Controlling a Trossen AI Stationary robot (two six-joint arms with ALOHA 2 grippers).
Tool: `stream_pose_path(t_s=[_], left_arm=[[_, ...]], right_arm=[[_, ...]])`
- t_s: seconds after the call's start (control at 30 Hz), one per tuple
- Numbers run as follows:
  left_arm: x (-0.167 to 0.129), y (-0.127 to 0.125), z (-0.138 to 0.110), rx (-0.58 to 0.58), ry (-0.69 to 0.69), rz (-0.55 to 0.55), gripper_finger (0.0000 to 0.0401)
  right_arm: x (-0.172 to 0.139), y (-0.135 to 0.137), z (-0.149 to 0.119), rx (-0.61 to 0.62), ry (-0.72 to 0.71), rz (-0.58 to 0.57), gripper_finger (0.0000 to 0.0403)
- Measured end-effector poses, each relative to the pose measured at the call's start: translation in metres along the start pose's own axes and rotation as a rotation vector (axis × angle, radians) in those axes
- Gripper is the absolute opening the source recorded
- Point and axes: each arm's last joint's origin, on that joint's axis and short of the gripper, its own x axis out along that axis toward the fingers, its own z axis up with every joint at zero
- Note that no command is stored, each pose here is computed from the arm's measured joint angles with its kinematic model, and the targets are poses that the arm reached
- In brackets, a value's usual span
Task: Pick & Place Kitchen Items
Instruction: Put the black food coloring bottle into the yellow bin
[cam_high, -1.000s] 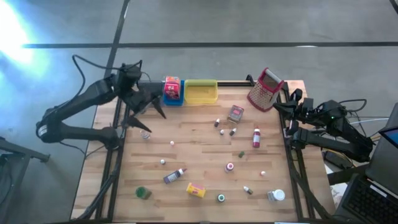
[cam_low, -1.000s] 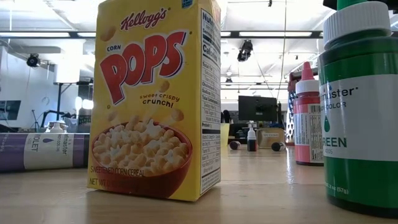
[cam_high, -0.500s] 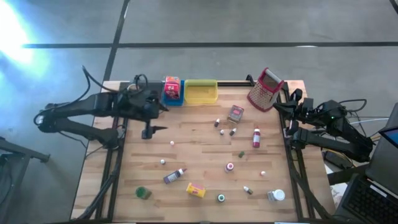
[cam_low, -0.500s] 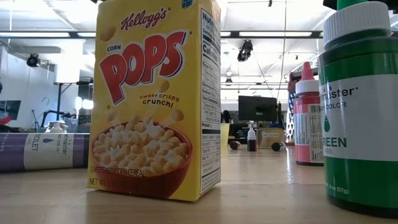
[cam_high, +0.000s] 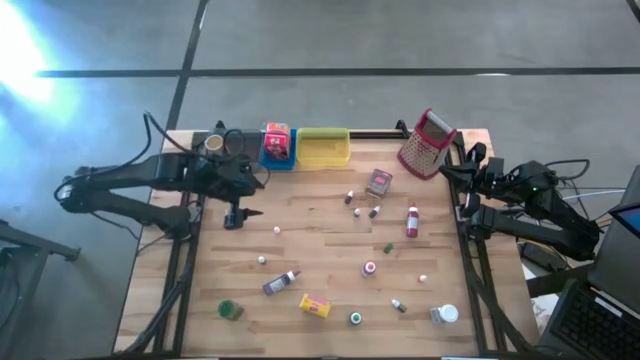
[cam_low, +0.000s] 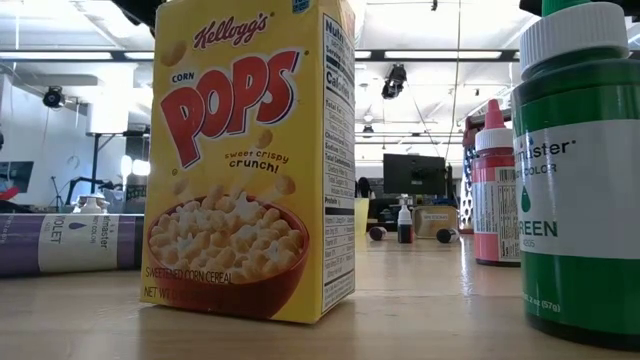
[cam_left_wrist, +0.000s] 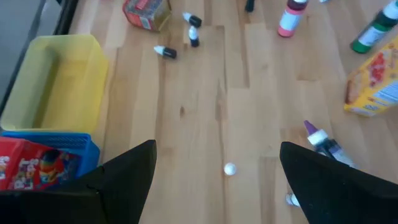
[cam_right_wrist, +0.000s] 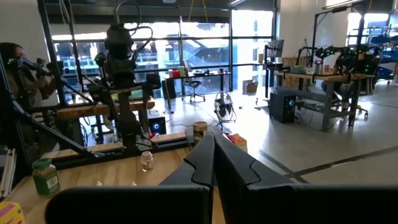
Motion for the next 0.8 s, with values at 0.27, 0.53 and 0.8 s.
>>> stream_pose_path(t_s=[0.27,0.53,0.8], left_arm=[[0.008,0.000,-0.006,0.022,0.024,0.030,0.0345],[0.022,-0.002,-0.019,-0.067,0.080,0.028,0.0345],[0.043,-0.004,-0.034,-0.085,0.101,0.028,0.0345]], right_arm=[[0.000,0.000,0.000,-0.001,0.000,0.000,0.0008],[0.000,0.000,0.000,-0.001,0.000,0.000,0.0008],[0.000,0.000,0.000,0.000,0.000,0.000,0.0008]])
